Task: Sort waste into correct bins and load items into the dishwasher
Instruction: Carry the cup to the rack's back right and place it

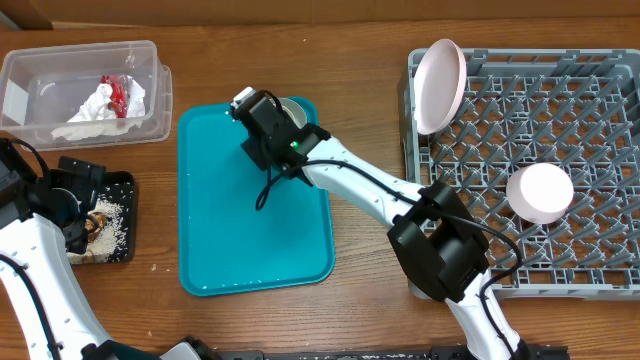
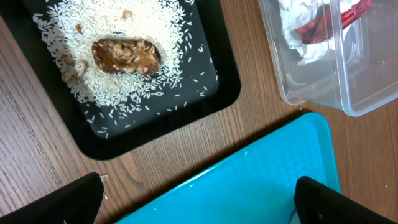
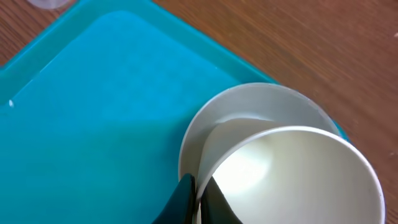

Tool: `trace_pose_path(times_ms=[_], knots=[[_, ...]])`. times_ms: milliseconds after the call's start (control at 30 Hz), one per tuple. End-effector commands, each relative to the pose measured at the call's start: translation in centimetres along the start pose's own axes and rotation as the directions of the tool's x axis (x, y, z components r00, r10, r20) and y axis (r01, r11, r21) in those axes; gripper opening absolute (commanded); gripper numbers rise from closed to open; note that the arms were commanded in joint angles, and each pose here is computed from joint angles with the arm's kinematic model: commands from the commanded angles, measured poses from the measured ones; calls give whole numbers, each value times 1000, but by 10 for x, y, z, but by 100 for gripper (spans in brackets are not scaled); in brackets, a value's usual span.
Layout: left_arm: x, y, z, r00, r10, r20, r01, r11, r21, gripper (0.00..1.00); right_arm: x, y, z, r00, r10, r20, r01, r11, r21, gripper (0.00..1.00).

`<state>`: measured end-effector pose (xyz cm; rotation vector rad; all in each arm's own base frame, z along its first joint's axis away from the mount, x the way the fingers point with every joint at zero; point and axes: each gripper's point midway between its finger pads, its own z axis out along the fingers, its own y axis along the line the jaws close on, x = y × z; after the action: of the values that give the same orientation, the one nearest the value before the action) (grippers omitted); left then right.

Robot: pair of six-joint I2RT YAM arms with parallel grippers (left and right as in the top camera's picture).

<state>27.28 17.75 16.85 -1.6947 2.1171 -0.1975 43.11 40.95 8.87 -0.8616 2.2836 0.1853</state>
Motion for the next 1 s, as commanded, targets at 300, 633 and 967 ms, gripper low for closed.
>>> trace_pose_path(times_ms=[300, 633, 967], knots=[[0, 1, 1, 1000, -12, 5, 12, 1000, -8, 100, -112, -106, -180, 941, 277, 193, -302, 946, 117, 4], [0, 1, 1, 1000, -12, 5, 12, 1000, -8, 100, -40, -292, -368, 722, 624, 299, -670, 738, 79, 4], [0, 1, 1, 1000, -12, 5, 12, 1000, -8, 100, 85, -382, -404, 504, 851, 147, -704, 503, -502, 4]])
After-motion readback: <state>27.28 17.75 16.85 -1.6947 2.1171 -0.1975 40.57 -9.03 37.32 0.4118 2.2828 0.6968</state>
